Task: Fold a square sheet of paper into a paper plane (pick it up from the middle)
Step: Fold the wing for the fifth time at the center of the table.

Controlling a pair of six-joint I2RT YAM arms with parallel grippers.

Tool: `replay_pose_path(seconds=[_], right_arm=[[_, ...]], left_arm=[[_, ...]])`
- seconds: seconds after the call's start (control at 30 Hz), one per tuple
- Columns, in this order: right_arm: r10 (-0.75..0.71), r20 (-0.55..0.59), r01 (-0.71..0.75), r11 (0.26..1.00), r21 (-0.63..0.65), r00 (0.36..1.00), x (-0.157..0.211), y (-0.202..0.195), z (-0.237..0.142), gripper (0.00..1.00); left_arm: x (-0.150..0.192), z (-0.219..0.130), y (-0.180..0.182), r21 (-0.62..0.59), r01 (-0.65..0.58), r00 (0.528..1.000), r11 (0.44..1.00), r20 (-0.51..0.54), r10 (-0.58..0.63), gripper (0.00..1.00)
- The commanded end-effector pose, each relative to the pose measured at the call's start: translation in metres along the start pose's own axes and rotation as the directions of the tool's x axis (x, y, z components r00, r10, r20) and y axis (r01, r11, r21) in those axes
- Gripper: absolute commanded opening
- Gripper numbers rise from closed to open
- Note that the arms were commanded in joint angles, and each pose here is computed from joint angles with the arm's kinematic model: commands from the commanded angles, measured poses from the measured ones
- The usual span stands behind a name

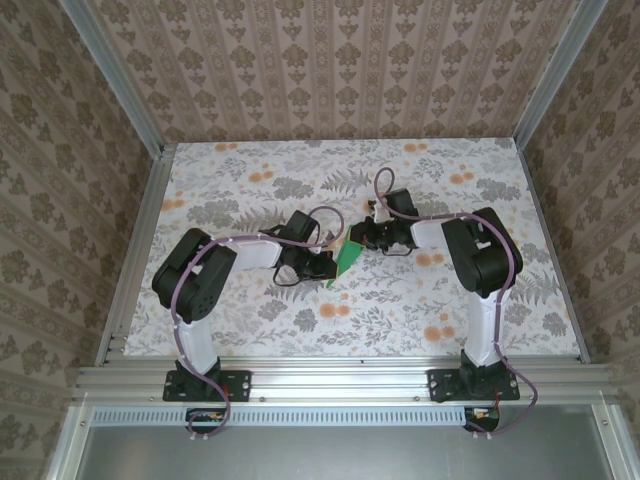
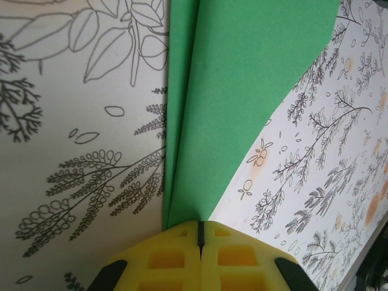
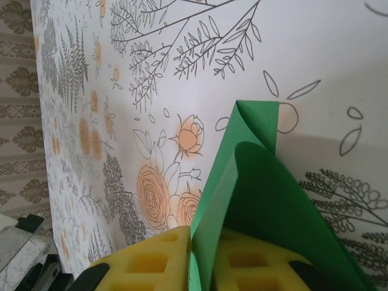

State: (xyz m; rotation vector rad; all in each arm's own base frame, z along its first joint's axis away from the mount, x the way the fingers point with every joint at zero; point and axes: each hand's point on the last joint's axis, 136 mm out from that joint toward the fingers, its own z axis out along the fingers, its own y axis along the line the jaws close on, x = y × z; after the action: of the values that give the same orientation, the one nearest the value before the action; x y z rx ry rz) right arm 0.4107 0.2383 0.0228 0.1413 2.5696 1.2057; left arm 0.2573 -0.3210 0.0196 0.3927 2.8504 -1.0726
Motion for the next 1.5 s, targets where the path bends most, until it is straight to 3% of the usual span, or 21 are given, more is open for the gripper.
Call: replay_pose_path(seconds=[0.0, 0.33, 0.53, 0.7, 1.03, 1.33, 1.47], right_arm=[[0.086, -0.010, -0.084, 0.987, 0.135, 0.996, 0.006, -0.034, 0.007, 0.16], [0.166, -0.066, -0.141, 0.948, 0.286, 0.984, 0.025, -0.060, 0.001, 0.23], [0.175, -0.087, -0.144, 0.948, 0.285, 0.981, 0.025, -0.057, 0.003, 0.27], [0.155, -0.080, -0.135, 0.967, 0.214, 0.985, 0.016, -0.034, 0.001, 0.31], [0.056, -0.047, -0.053, 0.997, 0.059, 0.997, 0.009, 0.022, -0.031, 0.43], [-0.023, -0.025, 0.022, 0.999, -0.042, 0.999, 0.024, 0.035, -0.042, 0.54], [-0.032, -0.015, 0.031, 0.998, -0.047, 0.999, 0.020, 0.037, -0.037, 0.53]], left_arm=[[0.022, 0.003, 0.028, -0.096, 0.027, 0.998, 0.995, -0.057, -0.032, 0.01], [-0.031, -0.021, -0.024, 0.049, -0.069, 0.987, 0.996, 0.152, 0.061, 0.12], [-0.065, -0.025, -0.027, 0.000, -0.080, 0.965, 0.997, 0.250, 0.077, 0.15], [-0.064, -0.010, -0.028, 0.038, -0.071, 0.974, 0.997, 0.216, 0.062, 0.15], [-0.062, -0.011, -0.015, -0.017, -0.058, 0.973, 0.998, 0.222, 0.060, 0.16], [-0.056, -0.027, -0.014, -0.029, -0.072, 0.959, 0.997, 0.273, 0.078, 0.24], [-0.049, -0.034, -0.014, -0.024, -0.094, 0.950, 0.995, 0.298, 0.096, 0.29]])
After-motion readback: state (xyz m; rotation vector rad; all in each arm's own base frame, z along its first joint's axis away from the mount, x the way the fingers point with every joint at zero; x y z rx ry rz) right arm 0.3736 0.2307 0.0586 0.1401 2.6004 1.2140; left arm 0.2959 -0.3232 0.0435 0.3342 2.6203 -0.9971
